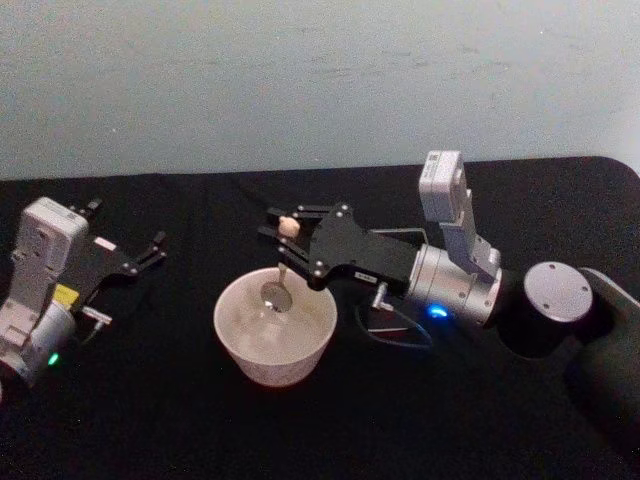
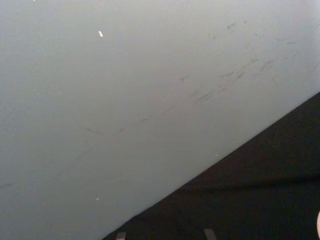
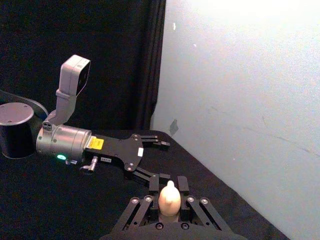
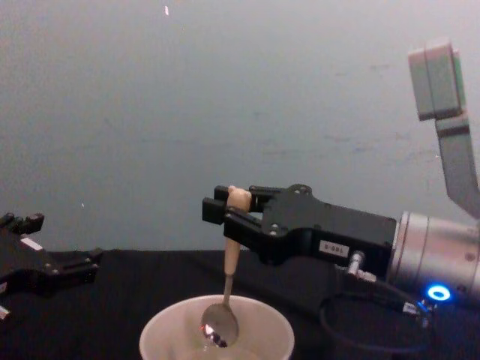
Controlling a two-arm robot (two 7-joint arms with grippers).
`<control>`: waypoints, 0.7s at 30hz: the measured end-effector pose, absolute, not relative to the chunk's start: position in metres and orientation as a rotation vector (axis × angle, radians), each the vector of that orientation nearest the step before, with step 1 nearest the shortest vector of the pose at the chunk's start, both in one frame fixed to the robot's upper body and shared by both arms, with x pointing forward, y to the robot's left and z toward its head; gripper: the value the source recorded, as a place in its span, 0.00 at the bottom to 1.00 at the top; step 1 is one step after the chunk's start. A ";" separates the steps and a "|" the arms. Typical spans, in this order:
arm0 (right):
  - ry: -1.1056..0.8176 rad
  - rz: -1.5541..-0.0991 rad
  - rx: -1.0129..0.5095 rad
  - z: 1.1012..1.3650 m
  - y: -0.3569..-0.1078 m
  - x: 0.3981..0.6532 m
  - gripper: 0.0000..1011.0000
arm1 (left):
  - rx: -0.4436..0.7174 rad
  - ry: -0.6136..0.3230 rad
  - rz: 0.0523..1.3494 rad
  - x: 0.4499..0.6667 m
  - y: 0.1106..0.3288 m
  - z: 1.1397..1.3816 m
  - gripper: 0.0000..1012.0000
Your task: Pick up the stirring spoon with one hand, stir inside the cup, then place it back in its original position.
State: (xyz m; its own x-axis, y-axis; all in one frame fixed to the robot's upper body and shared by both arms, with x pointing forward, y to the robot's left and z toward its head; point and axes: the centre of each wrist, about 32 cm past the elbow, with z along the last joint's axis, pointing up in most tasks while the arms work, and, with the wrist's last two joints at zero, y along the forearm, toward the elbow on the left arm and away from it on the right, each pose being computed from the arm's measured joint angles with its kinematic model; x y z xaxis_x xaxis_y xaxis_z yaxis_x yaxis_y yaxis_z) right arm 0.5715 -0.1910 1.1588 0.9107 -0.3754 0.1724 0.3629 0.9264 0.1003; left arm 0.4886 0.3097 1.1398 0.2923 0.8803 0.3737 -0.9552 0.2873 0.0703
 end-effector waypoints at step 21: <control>-0.167 -0.345 0.035 1.141 -0.181 0.568 0.21 | 0.304 -0.285 1.248 0.489 0.310 1.140 0.99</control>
State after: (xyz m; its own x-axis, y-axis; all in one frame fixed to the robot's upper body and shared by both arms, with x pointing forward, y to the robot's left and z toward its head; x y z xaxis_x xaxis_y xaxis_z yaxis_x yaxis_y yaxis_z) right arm 0.5685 -0.1811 1.1408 0.9273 -0.3398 0.1568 0.3340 0.9405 0.0627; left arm 0.4886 0.3097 1.1398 0.2923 0.8803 0.3737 -0.9553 0.2873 0.0703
